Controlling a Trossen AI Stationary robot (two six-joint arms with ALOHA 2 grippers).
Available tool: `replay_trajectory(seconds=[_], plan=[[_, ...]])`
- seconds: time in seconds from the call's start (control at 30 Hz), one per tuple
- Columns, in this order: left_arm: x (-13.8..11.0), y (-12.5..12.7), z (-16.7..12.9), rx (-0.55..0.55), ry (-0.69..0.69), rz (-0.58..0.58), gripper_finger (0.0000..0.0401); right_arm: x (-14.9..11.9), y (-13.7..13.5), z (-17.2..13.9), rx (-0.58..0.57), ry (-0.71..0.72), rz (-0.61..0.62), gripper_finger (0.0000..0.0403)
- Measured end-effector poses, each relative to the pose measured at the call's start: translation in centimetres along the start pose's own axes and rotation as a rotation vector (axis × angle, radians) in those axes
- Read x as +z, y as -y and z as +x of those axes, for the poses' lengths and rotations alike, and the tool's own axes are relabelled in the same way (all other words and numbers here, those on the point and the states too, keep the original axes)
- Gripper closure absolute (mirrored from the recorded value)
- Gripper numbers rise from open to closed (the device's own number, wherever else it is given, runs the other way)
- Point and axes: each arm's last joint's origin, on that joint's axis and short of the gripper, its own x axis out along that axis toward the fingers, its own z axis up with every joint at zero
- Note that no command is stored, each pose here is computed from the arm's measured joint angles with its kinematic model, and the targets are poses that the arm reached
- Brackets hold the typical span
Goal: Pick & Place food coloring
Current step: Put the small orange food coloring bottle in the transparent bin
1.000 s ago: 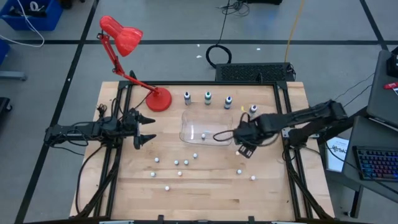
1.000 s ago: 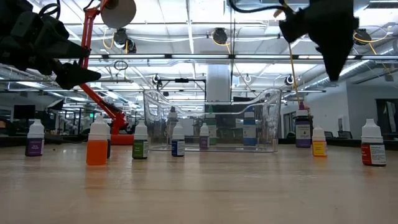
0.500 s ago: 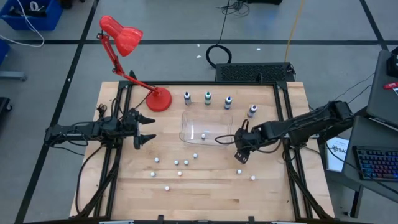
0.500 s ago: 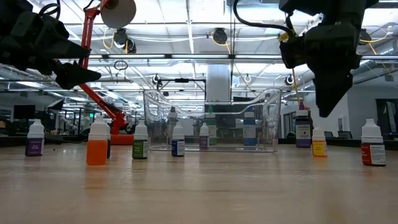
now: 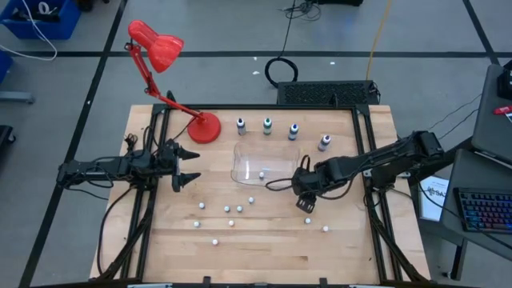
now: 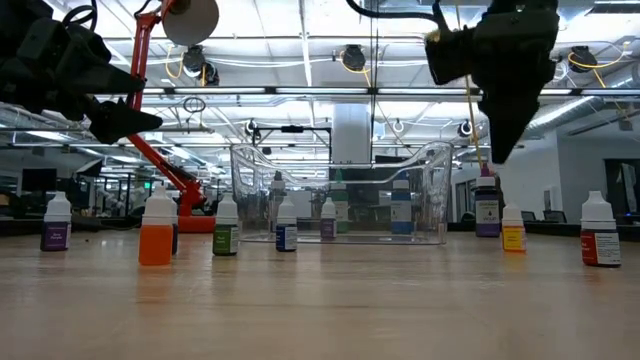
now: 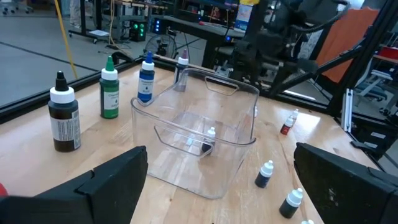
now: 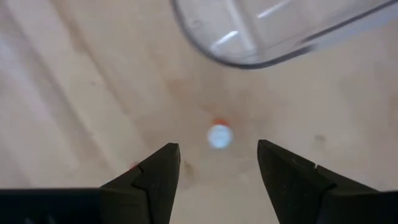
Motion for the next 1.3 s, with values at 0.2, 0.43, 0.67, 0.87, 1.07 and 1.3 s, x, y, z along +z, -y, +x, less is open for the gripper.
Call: replay_trajectory(seconds=[0.2, 0.43, 0.67, 0.87, 1.07, 1.3], plan=[[0.0, 0.0, 0.0, 0.0, 0.0, 0.0, 0.0002, -0.3, 0.0, 0.9, -0.08, -0.023, -0.015, 0.02], [0.0, 0.0, 0.0, 0.0, 0.0, 0.0, 0.0002, -0.8, 0.3, 2.4, -0.054, -0.036, -0.005, 0.02], [0.0, 0.0, 0.0, 0.0, 0.0, 0.0, 0.0002, -1.1, 0.3, 3.4, -0.021, -0.026, -0.002, 0.02], [0.0, 0.0, 0.0, 0.0, 0.0, 0.0, 0.0002, -1.6, 0.5, 4.4, -0.003, -0.025, 0.007, 0.02], [0.0, 0.0, 0.0, 0.0, 0.0, 0.0, 0.0002, -1.4, 0.3, 4.5, 0.02, 0.0, 0.007, 0.02], [0.0, 0.0, 0.0, 0.0, 0.0, 0.0, 0.0002, -1.5, 0.4, 4.8, 0.017, 0.002, 0.006, 0.02]])
